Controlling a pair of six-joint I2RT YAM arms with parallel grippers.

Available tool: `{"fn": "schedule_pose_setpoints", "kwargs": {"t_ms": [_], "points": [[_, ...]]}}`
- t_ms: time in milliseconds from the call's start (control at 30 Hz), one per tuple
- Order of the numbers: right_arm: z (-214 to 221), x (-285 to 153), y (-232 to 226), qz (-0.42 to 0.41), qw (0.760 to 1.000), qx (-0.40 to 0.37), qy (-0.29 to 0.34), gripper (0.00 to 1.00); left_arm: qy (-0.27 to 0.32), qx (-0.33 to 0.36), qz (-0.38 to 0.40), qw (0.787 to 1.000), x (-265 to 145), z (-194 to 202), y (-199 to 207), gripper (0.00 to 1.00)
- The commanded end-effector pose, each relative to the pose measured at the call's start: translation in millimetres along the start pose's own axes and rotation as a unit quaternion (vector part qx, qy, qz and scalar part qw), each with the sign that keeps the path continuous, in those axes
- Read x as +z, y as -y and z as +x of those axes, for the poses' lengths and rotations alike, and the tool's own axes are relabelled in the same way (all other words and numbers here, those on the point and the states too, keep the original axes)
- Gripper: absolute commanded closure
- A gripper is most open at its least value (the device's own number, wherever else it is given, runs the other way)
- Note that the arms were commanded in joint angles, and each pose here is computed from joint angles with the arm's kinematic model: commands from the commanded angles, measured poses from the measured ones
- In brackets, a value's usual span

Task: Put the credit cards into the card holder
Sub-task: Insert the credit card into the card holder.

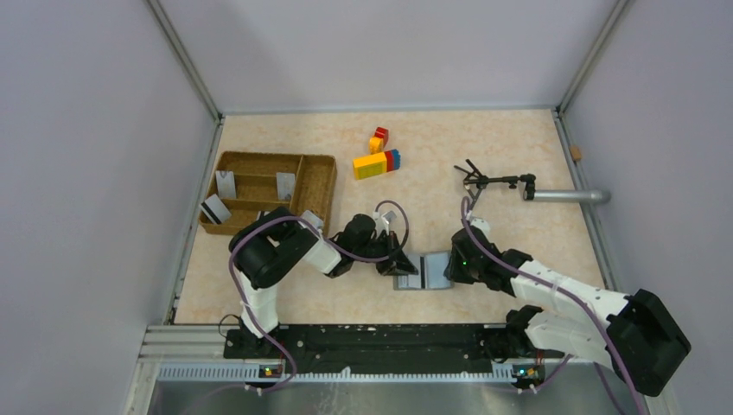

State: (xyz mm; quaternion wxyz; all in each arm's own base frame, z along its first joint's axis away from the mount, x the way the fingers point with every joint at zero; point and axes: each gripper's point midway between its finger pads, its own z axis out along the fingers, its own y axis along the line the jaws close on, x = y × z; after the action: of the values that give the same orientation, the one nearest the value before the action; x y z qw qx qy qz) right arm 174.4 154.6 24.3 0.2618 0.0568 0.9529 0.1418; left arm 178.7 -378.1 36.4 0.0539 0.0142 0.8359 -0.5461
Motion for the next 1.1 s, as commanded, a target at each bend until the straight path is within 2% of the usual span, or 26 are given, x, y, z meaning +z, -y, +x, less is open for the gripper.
{"fn": "schedule_pose_setpoints", "kwargs": {"t_ms": [0,600,1067], "points": [[0,3,6,0.017,1.0,0.003,0.004,0.81,0.0,0.011,0.023,1.0,6,-5,12,1.0],[-1,3,6,0.017,1.0,0.003,0.004,0.82,0.017,-0.013,-0.014,1.0,12,-8,-13,1.0],[0,3,4,0.011,1.0,0.005,0.003,0.83,0.032,0.001,-0.015,0.999,17,-14,-21,1.0]]}}
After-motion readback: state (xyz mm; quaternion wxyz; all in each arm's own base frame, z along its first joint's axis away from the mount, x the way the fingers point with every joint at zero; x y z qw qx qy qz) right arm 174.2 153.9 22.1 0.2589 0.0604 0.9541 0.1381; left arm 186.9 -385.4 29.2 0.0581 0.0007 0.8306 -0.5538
